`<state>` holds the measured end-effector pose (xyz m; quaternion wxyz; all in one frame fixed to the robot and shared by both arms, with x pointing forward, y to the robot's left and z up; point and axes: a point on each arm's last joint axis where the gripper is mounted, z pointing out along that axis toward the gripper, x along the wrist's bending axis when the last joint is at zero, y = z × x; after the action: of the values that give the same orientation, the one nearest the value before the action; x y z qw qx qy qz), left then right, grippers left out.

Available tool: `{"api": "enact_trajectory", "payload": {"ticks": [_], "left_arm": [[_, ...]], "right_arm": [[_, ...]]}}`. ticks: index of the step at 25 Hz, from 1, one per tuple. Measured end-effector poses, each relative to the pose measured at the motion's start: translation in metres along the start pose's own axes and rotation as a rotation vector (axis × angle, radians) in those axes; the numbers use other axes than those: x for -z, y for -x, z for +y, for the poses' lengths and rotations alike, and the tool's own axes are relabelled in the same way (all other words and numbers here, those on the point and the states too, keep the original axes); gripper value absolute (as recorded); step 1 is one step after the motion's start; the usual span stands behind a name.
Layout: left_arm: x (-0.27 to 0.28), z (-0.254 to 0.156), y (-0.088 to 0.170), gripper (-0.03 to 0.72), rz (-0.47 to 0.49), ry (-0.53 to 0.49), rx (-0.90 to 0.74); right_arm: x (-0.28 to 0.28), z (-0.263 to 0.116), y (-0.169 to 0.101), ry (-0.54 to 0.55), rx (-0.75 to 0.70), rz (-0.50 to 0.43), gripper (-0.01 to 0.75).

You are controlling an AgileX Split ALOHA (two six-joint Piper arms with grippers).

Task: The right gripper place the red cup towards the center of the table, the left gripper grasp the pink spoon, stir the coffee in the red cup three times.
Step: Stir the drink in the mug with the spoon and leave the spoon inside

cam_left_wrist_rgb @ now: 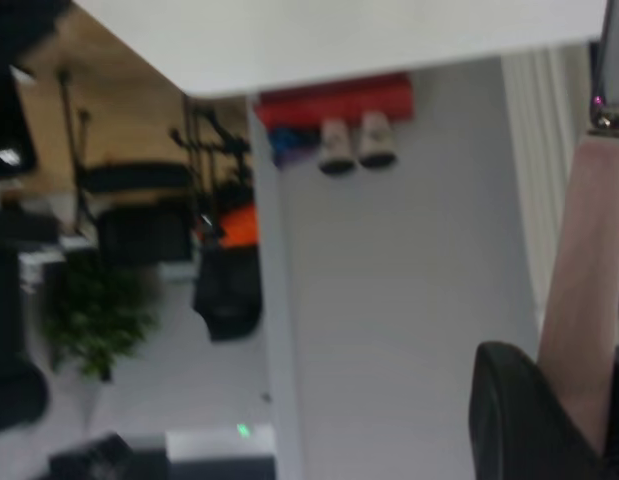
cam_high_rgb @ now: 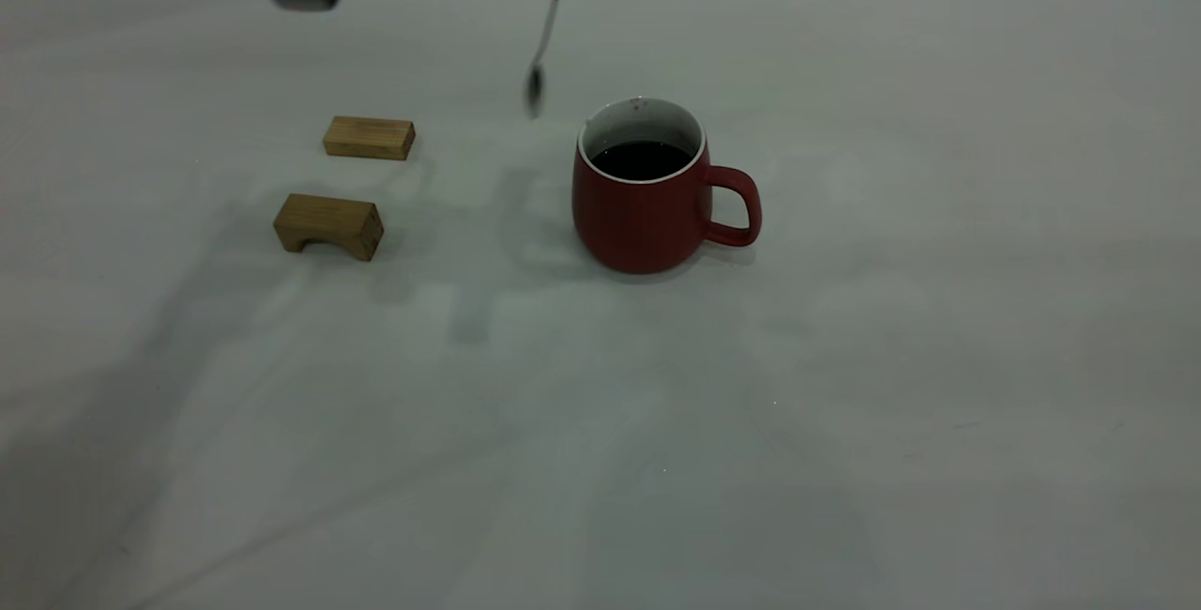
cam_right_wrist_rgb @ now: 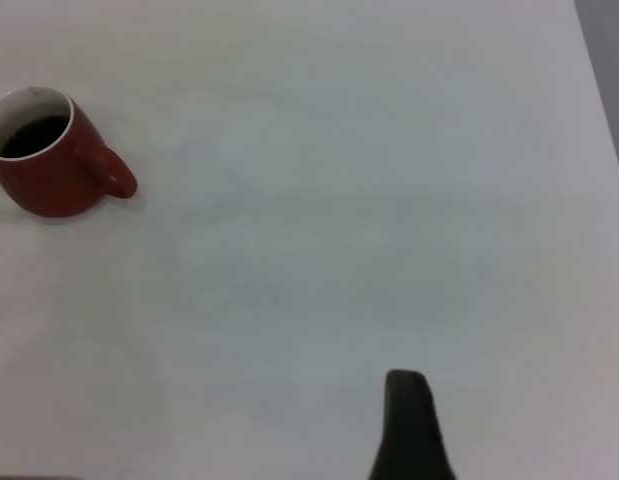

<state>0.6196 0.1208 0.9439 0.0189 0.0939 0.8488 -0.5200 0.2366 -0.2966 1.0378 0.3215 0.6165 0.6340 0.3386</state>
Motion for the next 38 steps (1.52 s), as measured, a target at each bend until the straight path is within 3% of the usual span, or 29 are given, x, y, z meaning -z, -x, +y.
{"api": "enact_trajectory", "payload": {"ticks": [6, 10, 18, 25, 30, 38], "left_arm": [[-0.016, -0.011, 0.008, 0.173, -0.104, -0.087, 0.061], [-0.036, 0.007, 0.009, 0.173, -0.117, -0.107, 0.138], [-0.06, 0.05, 0.006, 0.173, -0.111, -0.049, 0.227], [-0.061, 0.067, 0.013, 0.173, -0.203, 0.084, 0.117], [-0.07, 0.072, 0.015, 0.173, -0.259, 0.019, 0.117], [-0.084, 0.082, 0.003, 0.173, -0.162, -0.062, 0.195]], "right_arm": [[0.0, 0.0, 0.0, 0.0, 0.0, 0.0, 0.591], [0.0, 0.0, 0.0, 0.0, 0.0, 0.0, 0.591], [0.0, 0.0, 0.0, 0.0, 0.0, 0.0, 0.591], [0.0, 0.0, 0.0, 0.0, 0.0, 0.0, 0.591], [0.0, 0.0, 0.0, 0.0, 0.0, 0.0, 0.591], [0.0, 0.0, 0.0, 0.0, 0.0, 0.0, 0.591]]}}
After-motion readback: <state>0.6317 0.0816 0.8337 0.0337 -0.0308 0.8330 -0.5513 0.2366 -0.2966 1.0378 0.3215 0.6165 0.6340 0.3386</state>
